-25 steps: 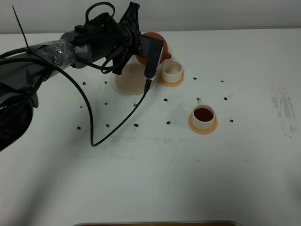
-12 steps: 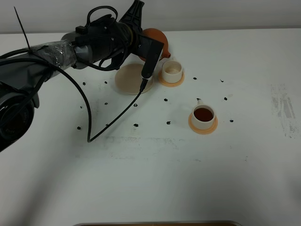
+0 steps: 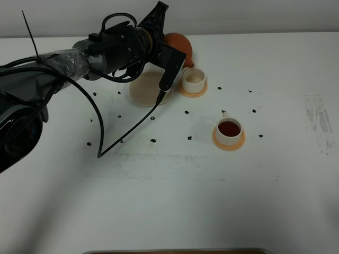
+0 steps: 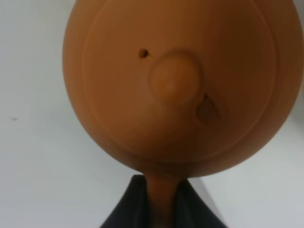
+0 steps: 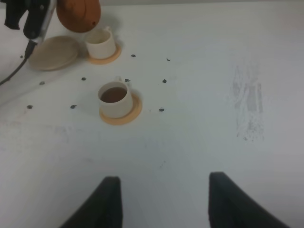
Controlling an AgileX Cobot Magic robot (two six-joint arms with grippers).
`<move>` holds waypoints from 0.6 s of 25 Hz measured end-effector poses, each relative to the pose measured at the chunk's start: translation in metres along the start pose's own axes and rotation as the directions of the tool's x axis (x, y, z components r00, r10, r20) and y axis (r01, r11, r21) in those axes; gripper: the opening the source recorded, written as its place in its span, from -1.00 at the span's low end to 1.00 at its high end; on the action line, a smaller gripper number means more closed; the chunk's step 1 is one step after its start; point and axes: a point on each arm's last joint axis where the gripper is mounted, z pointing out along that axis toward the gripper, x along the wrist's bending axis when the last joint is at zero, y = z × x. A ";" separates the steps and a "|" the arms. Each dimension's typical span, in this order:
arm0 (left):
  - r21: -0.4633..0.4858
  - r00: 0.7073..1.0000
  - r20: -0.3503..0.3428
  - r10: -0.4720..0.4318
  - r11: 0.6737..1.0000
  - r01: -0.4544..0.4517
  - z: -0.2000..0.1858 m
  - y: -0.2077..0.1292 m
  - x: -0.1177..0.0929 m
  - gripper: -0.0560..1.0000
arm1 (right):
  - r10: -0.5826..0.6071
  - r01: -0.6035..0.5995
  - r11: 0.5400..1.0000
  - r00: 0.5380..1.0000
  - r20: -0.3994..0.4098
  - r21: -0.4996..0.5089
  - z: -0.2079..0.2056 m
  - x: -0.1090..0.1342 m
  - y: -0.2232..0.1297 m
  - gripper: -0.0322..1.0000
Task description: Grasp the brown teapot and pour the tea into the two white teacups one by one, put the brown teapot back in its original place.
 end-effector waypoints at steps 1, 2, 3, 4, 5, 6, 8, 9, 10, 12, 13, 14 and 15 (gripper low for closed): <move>-0.002 1.000 -0.007 0.013 1.000 -0.014 0.000 0.000 0.001 -0.66 | 0.000 0.000 1.000 1.000 0.000 0.000 0.000 0.000 0.000 -0.09; -0.001 1.000 -0.010 0.024 1.000 -0.024 0.000 0.000 0.001 -0.66 | 0.000 0.000 1.000 1.000 0.000 0.000 0.000 0.000 0.000 -0.09; 0.000 0.999 -0.013 0.037 0.999 -0.037 0.000 0.000 0.001 -0.66 | 0.000 0.000 1.000 1.000 0.000 0.000 0.000 0.000 0.000 -0.09; 0.003 0.998 -0.015 0.053 0.999 -0.053 0.000 0.000 0.001 -0.66 | 0.000 0.000 1.000 1.000 0.000 0.000 0.000 0.000 0.000 -0.09; 0.004 0.998 -0.018 0.064 0.998 -0.064 0.000 0.000 0.002 -0.66 | 0.000 0.000 1.000 1.000 0.000 0.000 0.000 0.000 0.000 -0.09; 0.004 0.997 -0.021 0.075 0.997 -0.075 0.000 0.000 0.002 -0.66 | 0.000 0.000 1.000 1.000 0.000 0.000 0.000 0.000 0.000 -0.09; 0.000 0.995 -0.033 0.092 0.996 -0.092 0.000 0.000 0.003 -0.66 | 0.000 0.000 1.000 1.000 0.000 0.000 0.000 0.000 0.000 -0.09; -0.001 0.995 -0.037 0.097 0.995 -0.097 0.000 0.001 0.003 -0.66 | 0.000 0.000 1.000 1.000 0.000 0.000 0.000 0.000 0.000 -0.09; -0.004 0.994 -0.041 0.100 0.995 -0.101 0.000 0.001 0.004 -0.66 | 0.000 0.000 1.000 1.000 0.000 0.000 0.000 0.000 0.000 -0.09; -0.011 0.993 -0.052 0.103 0.995 -0.103 0.000 0.002 0.005 -0.66 | 0.000 0.000 1.000 1.000 0.000 0.000 0.000 0.000 0.000 -0.09; -0.014 0.992 -0.057 0.108 0.994 -0.109 0.000 0.002 0.005 -0.66 | 0.000 0.000 1.000 1.000 0.000 0.000 0.000 0.000 0.000 -0.09; -0.015 0.991 -0.061 0.118 0.993 -0.120 0.001 0.002 0.005 -0.66 | 0.000 0.000 1.000 1.000 0.000 0.000 0.000 0.000 0.000 -0.09; -0.017 0.989 -0.065 0.130 0.991 -0.132 0.001 0.003 0.005 -0.66 | 0.000 0.000 1.000 1.000 0.000 0.000 0.000 0.000 0.000 -0.09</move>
